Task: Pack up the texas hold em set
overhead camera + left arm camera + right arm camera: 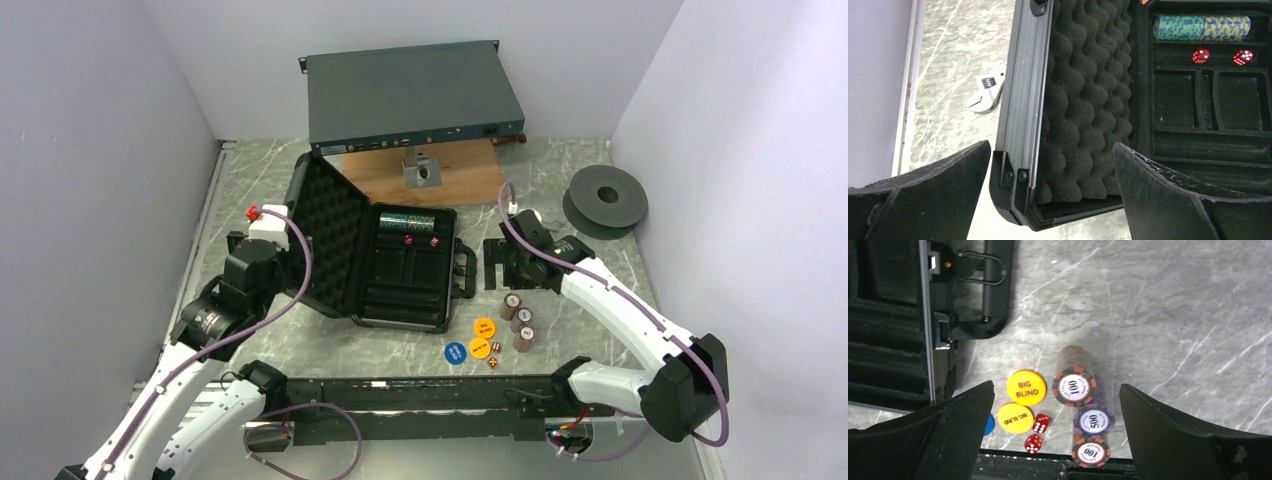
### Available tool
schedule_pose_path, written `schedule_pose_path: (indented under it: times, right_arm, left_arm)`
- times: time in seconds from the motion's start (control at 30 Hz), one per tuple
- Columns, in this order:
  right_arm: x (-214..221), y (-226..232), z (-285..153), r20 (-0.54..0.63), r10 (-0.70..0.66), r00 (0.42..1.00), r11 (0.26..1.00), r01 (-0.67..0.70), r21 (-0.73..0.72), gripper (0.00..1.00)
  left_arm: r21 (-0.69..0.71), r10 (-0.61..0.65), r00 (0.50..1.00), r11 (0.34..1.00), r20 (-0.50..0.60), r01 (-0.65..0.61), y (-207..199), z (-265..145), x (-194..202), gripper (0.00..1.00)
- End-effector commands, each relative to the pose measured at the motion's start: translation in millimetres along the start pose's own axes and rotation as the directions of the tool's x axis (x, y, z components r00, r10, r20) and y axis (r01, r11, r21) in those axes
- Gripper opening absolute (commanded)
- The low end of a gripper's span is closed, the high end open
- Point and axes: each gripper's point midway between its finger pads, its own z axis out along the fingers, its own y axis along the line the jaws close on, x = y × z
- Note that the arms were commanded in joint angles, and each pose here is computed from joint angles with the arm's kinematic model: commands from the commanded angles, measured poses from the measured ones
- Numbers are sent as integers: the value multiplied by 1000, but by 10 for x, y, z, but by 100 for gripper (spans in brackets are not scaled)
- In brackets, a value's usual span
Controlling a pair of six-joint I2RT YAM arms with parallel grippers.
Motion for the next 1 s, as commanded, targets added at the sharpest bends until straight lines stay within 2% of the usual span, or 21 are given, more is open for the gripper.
schedule_pose_path:
  times: [0.0,0.2,0.43,0.67,0.97]
  right_arm:
    - [30,-151,37,-50,38,998,999,-36,29,98]
    - [100,-254,135,-99,107,989,992,-99,82,93]
    - [243,-142,293,-172,106,979,994,-102,34,83]
    - [316,-139,329,-209,113,971,993,-106,45,81]
    - [349,-119,395,-236,102,966,995,-95,41,68]
  left_arm:
    - [51,-5,999,999,36,3,-88,-28,-151,100]
    - [51,11,1000,999,15,-12,-101,4,-116,100]
    - [39,24,1000,999,-1,-24,-90,34,-86,99]
    - [37,30,1000,999,-3,-30,-89,45,-73,98]
    - [36,29,1000,999,5,-29,-79,36,-74,98]
